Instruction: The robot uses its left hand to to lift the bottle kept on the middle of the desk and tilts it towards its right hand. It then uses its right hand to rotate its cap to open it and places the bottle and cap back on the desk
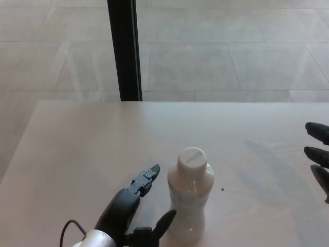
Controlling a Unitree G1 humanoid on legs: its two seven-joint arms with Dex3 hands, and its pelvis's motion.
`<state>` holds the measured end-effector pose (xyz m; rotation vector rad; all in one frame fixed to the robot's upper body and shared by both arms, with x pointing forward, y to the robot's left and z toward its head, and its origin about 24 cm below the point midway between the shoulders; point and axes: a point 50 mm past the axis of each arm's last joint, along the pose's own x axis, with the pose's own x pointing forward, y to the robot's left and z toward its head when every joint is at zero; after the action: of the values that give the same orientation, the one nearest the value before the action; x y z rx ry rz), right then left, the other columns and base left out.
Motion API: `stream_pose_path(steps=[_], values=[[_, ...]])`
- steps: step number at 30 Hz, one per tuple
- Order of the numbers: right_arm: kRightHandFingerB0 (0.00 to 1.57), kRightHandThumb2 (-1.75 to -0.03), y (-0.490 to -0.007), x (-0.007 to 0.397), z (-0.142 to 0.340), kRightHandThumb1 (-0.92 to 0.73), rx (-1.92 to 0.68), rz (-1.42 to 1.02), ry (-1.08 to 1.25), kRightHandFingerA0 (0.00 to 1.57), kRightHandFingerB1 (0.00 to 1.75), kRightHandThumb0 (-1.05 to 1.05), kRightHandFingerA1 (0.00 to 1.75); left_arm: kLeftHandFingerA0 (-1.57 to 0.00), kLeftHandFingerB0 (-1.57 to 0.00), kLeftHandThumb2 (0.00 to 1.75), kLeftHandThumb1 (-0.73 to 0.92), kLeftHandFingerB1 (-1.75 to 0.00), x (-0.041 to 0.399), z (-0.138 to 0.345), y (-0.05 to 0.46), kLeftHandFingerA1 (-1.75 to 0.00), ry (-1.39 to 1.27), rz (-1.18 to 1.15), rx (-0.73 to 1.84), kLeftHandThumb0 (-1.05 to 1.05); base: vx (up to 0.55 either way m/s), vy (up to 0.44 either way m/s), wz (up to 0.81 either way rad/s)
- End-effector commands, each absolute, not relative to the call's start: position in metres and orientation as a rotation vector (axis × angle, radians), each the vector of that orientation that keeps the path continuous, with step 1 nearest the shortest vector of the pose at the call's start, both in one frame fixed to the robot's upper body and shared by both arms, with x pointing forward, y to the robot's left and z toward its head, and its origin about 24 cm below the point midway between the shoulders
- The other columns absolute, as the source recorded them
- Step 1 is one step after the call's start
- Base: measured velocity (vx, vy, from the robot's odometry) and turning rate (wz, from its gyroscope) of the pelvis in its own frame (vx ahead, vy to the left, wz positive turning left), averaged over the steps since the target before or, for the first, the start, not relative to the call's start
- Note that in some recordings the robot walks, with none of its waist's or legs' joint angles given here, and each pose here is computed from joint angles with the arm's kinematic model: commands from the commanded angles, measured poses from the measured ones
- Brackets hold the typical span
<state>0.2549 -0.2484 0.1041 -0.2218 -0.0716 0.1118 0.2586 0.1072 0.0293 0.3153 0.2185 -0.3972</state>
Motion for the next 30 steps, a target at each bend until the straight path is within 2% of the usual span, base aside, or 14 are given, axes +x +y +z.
stream_pose_path(steps=[1,5,6,7,8,10,11,13,18,19,24,29,30], values=[[0.19,-0.94,-0.251,0.253,0.104,-0.55,-0.24,0.09,-0.09,0.03,0.47,-0.85,0.46,0.0,0.0,1.04,0.54,0.0,0.253,0.017,0.102,-0.3,0.235,-0.451,0.367,-1.04,0.0,0.0,0.0],[0.15,-0.94,-0.25,0.253,0.104,-0.57,-0.244,0.08,-0.09,0.04,0.46,-0.89,0.36,0.0,0.0,1.03,0.56,0.0,0.252,0.019,0.09,-0.3,0.224,-0.518,0.448,-1.05,0.0,0.0,0.0],[0.18,-0.95,-0.25,0.253,0.103,-0.54,-0.244,0.08,-0.092,0.01,0.49,-0.82,0.34,0.0,0.0,1.04,0.55,0.0,0.252,0.019,0.087,-0.29,0.22,-0.527,0.46,-1.04,0.0,0.0,0.0],[0.22,-0.6,-0.25,0.253,0.102,-0.69,-0.241,0.081,-0.091,0.0,0.36,-0.8,0.37,0.0,0.0,1.03,0.56,0.0,0.252,0.02,0.083,-0.3,0.211,-0.538,0.475,-1.05,0.0,0.0,0.0],[0.22,-0.61,-0.25,0.253,0.102,-0.7,-0.247,0.077,-0.088,0.0,0.37,-0.81,0.37,0.0,0.0,0.74,0.43,0.0,0.252,0.021,0.078,0.0,0.2,-0.553,0.473,-1.02,0.0,0.0,0.0],[0.21,-0.61,-0.25,0.253,0.101,-0.7,-0.258,0.07,-0.089,0.0,0.36,-0.81,0.36,0.0,0.0,0.72,0.43,0.0,0.251,0.022,0.07,0.0,0.191,-0.58,0.462,-0.98,0.0,0.0,0.0],[0.19,-0.61,-0.249,0.253,0.101,-0.7,-0.267,0.07,-0.086,0.0,0.35,-0.82,0.35,0.0,0.0,0.56,0.48,0.0,0.251,0.022,0.065,0.0,0.184,-0.592,0.444,-0.92,0.0,0.0,0.0],[0.2,-0.63,-0.249,0.252,0.099,-0.7,-0.265,0.07,-0.081,0.0,0.36,-0.82,0.35,0.0,0.0,0.71,0.42,0.0,0.25,0.025,0.053,0.0,0.153,-0.608,0.469,-0.99,0.0,0.0,0.0],[0.19,-0.62,-0.249,0.25,0.096,-0.69,-0.239,0.077,-0.072,0.0,0.35,-0.8,0.34,0.0,0.0,0.71,0.44,0.0,0.251,0.032,0.04,0.0,0.079,-0.573,0.438,-1.01,0.0,0.0,0.0],[0.2,-0.61,-0.248,0.25,0.095,-0.7,-0.237,0.077,-0.07,0.0,0.35,-0.79,0.37,0.0,0.0,1.0,0.53,0.0,0.252,0.036,0.036,-0.28,0.054,-0.526,0.42,-1.01,0.0,0.0,0.0],[0.22,-0.61,-0.249,0.249,0.093,-0.7,-0.234,0.07,-0.055,0.0,0.35,-0.81,0.36,0.0,0.0,0.93,0.5,-0.03,0.255,0.05,0.021,-0.26,0.02,-0.42,0.288,-1.03,0.0,0.0,0.0],[0.23,-0.61,-0.25,0.248,0.093,-0.69,-0.235,0.06,-0.049,0.01,0.35,-0.81,0.41,0.0,0.0,1.0,0.51,-0.11,0.261,0.055,0.019,-0.3,0.009,-0.341,0.223,-1.04,0.0,0.0,0.0],[0.18,-0.91,-0.252,0.248,0.093,-0.54,-0.222,0.056,-0.051,0.05,0.47,-0.83,0.38,0.0,0.0,0.61,0.56,0.0,0.261,0.055,0.018,0.0,0.026,-0.311,0.209,-0.96,0.0,0.0,0.0]])
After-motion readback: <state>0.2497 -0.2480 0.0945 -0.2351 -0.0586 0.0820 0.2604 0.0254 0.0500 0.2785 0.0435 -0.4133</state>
